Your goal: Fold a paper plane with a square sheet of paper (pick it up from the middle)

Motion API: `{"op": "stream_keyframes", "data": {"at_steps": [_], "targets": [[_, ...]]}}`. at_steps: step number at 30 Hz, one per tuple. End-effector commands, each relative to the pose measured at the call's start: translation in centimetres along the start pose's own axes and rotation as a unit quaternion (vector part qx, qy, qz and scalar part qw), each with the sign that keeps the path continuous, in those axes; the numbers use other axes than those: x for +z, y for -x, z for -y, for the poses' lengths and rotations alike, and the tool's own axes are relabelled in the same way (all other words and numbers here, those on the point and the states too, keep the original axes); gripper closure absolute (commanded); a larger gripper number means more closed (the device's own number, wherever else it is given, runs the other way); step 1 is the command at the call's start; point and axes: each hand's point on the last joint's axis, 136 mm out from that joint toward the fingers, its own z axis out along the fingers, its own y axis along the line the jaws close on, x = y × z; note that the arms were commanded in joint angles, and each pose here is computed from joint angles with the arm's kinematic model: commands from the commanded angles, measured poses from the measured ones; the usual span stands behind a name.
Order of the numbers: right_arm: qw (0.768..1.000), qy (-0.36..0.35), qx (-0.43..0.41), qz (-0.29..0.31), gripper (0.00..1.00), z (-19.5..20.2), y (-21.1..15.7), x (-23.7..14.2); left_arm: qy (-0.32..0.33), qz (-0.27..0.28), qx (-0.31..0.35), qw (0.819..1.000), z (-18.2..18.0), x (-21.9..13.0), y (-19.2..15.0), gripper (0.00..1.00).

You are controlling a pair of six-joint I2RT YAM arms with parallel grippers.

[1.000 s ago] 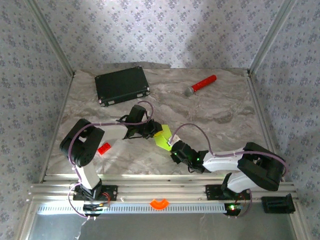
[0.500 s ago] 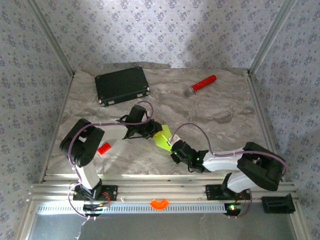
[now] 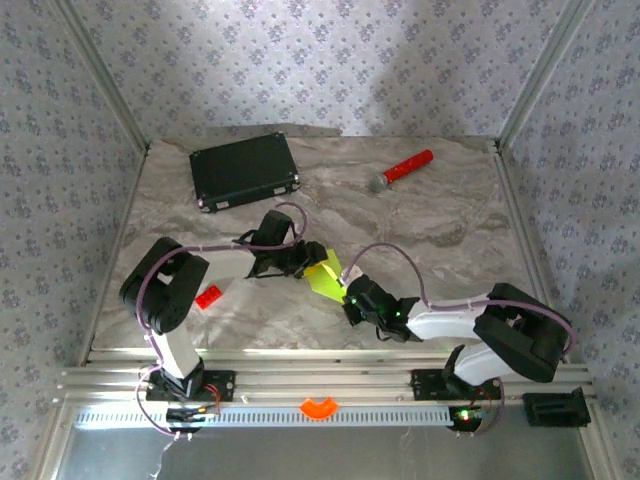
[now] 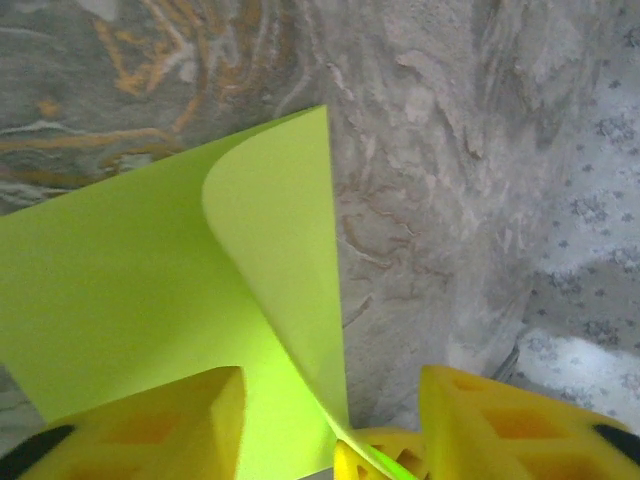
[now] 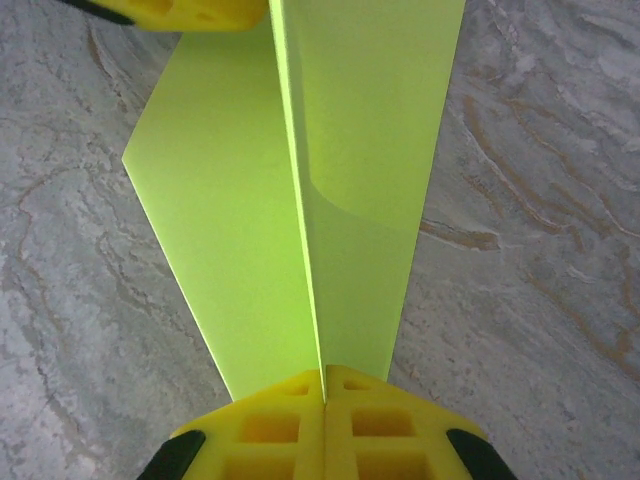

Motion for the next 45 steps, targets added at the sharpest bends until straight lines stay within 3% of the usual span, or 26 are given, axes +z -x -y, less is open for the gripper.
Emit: {"op": "stream_keyframes", "data": {"at_steps": [1,9,18,21,26,30,45], "targets": [[0.999,0.026,0.025,-0.009,0.94,-0.7,0.1,0.4,0.015,0.029,0.013,0.999,0.7,-1.5,1.0,0.45],[0.996,0.055,0.068,-0.028,0.94,-0.5,0.1,1.2,0.053,0.075,0.006,0.996,-1.3,-4.3,2.0,0.33],[0.988,0.087,0.111,-0.063,0.94,-0.6,-0.1,1.6,0.056,0.091,0.013,0.994,-1.3,-5.6,2.2,0.33],[0.985,0.096,0.121,-0.080,0.94,-0.7,-0.2,1.7,0.051,0.089,0.016,0.995,-1.0,-5.7,2.0,0.37],[0.980,0.109,0.135,-0.096,0.93,-1.1,-0.4,2.0,0.018,0.075,0.026,0.997,0.0,-5.2,1.6,0.63],[0.975,0.120,0.153,-0.104,0.93,-1.2,-0.4,2.2,-0.018,0.050,0.040,0.998,1.4,-4.2,0.7,0.74],[0.976,0.132,0.153,-0.084,0.83,-1.4,0.7,2.0,-0.030,0.001,0.046,0.999,2.6,-0.9,-0.2,0.77]]}}
